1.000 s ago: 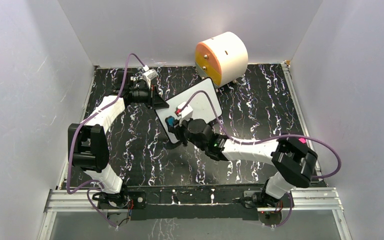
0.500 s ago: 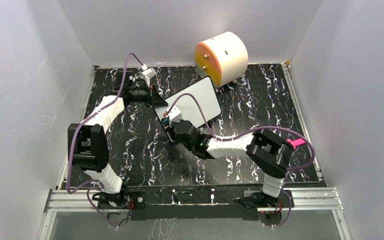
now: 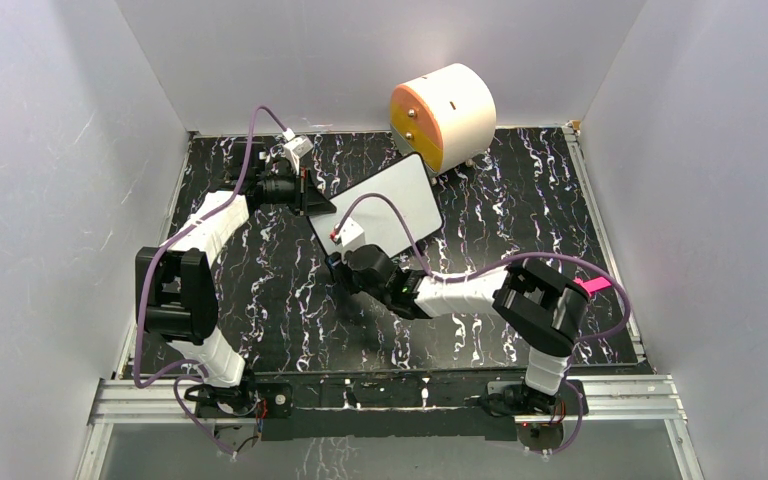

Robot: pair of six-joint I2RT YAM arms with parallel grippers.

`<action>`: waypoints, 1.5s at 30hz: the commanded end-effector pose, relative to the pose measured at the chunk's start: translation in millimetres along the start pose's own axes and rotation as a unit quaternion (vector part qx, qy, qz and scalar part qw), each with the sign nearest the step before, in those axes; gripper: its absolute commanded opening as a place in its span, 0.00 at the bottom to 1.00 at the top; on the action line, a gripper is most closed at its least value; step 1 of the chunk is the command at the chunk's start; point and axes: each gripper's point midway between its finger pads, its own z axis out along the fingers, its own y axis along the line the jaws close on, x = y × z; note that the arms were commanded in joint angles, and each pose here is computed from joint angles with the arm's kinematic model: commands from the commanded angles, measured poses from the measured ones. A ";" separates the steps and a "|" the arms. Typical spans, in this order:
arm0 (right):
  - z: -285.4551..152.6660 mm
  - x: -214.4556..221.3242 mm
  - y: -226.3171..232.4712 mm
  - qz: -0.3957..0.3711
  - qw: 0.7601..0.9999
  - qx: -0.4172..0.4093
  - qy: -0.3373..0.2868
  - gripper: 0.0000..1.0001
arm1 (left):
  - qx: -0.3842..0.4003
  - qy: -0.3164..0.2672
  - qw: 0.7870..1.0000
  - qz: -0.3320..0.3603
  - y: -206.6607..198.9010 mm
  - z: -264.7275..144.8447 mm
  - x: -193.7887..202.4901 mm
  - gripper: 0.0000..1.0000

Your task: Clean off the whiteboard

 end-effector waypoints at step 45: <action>-194.5 59.2 -214.1 0.233 0.918 0.296 0.124 0.25 | -0.347 -0.202 0.915 -0.042 -95.7 -171.6 -61.0 0.87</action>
